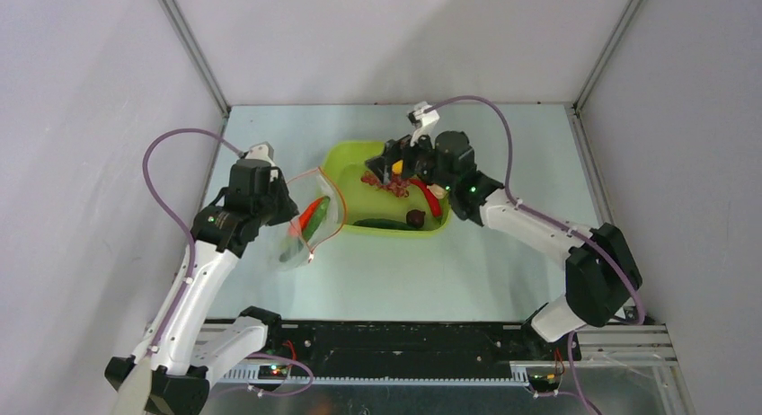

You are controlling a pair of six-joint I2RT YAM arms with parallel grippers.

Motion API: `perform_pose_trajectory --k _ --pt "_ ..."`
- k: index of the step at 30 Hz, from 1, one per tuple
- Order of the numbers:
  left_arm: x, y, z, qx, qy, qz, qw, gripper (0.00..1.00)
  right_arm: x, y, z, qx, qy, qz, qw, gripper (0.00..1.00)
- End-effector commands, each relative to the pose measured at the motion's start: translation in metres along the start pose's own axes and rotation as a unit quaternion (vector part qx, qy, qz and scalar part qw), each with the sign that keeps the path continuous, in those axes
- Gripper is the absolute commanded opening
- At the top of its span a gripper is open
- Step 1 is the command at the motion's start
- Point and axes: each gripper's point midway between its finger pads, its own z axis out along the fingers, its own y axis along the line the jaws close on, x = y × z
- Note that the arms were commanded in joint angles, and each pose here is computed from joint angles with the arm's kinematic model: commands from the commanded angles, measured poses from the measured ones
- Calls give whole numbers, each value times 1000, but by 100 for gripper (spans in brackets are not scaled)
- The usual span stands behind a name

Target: Place the food in the zip-top bag and seal the zipper

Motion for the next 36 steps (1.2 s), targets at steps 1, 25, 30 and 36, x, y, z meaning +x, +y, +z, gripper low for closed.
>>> perform_pose_trajectory --k 1,25,30,36 --pt "-13 9 -4 -20 -30 -15 999 0 42 -24 -15 -37 137 2 990 96" --pt "-7 8 7 -12 -3 -20 1000 0 181 -140 48 58 389 -212 894 88" --pt "-5 8 10 -12 4 -19 1000 0 197 -149 54 66 399 -227 886 88" --pt "-4 7 11 -11 8 -20 1000 0 209 -152 63 64 408 -237 879 87"
